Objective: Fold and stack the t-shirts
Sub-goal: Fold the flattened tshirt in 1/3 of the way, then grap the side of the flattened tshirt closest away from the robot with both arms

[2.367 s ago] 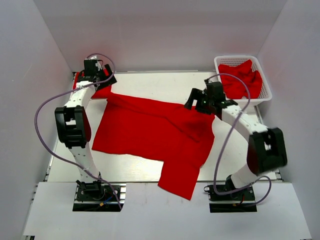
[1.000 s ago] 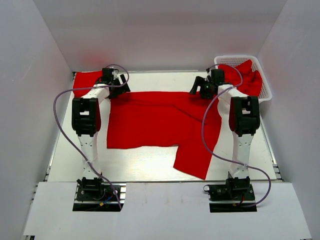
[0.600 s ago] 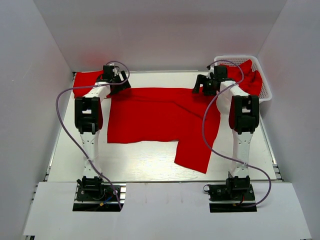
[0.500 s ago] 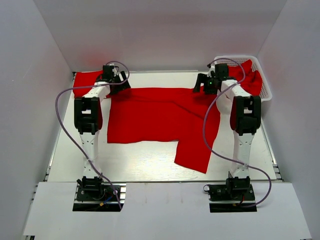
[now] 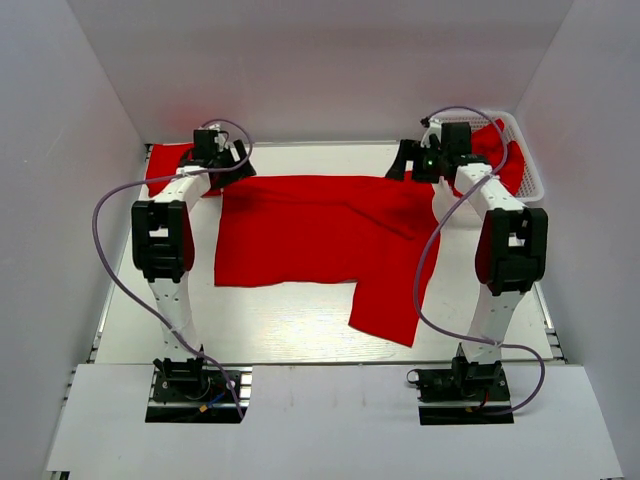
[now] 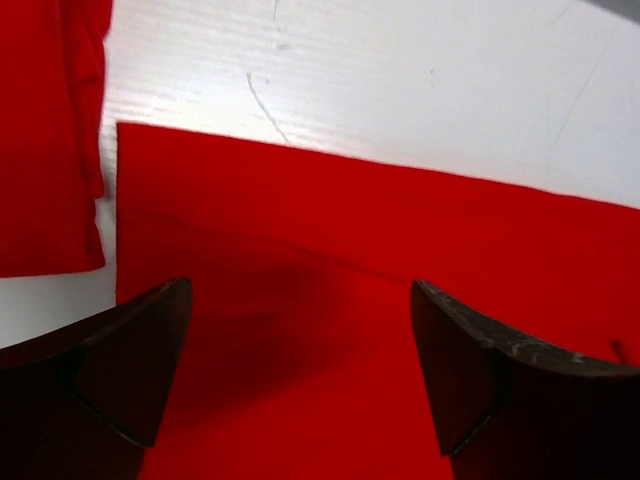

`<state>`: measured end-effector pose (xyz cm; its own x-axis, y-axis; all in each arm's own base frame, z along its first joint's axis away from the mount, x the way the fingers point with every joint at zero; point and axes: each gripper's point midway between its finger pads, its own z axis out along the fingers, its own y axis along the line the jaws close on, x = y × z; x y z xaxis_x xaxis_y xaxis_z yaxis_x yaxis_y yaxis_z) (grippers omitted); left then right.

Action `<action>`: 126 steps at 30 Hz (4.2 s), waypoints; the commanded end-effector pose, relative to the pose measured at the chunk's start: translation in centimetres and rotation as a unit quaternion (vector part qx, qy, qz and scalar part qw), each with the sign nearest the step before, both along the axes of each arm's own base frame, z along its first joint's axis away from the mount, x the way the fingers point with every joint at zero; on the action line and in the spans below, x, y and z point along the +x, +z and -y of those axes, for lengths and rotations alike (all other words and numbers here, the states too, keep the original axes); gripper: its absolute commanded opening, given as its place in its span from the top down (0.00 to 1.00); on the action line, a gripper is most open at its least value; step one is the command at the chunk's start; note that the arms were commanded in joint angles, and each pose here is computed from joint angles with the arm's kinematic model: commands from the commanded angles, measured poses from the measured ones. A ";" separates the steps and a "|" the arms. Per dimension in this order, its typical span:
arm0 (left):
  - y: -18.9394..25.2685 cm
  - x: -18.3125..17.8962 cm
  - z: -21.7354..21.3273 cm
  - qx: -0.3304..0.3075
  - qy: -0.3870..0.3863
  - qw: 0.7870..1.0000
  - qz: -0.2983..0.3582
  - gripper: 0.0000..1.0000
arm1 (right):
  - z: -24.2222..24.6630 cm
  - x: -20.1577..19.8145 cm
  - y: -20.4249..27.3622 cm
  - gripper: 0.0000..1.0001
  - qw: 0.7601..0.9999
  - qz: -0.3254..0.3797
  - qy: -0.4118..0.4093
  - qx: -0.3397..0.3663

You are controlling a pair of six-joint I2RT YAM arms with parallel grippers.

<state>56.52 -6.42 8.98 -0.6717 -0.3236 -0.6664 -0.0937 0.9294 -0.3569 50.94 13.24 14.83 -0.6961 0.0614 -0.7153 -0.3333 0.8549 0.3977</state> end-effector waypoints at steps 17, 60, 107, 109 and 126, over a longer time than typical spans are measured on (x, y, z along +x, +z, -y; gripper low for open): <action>-9.2 -6.1 -0.7 -0.024 0.020 0.992 -0.121 0.00 | -2.1 -9.1 -11.6 0.10 0.977 -0.167 -0.016 0.130; -5.1 -31.8 -5.3 0.001 0.224 0.962 -0.156 0.00 | 0.8 -33.3 -8.7 0.10 0.976 -0.176 -0.109 -0.072; -5.4 -30.3 -3.4 -0.012 0.148 0.979 -0.138 1.00 | -0.3 -40.4 -13.6 0.10 0.925 -0.326 -0.134 -0.141; -5.6 -30.4 -3.3 -0.015 0.146 0.979 -0.139 1.00 | -0.5 -40.1 -13.9 0.10 0.926 -0.322 -0.136 -0.141; -4.8 -30.0 -2.7 -0.025 0.130 0.981 -0.141 1.00 | -1.1 -35.3 -11.3 1.00 0.955 -0.204 -0.174 -0.127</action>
<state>25.57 -3.19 2.64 -0.7161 -0.5491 -0.4311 -0.4609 0.8356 -0.2987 13.14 14.71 1.89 -0.9436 0.1616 -0.2889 0.1063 0.9744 0.1981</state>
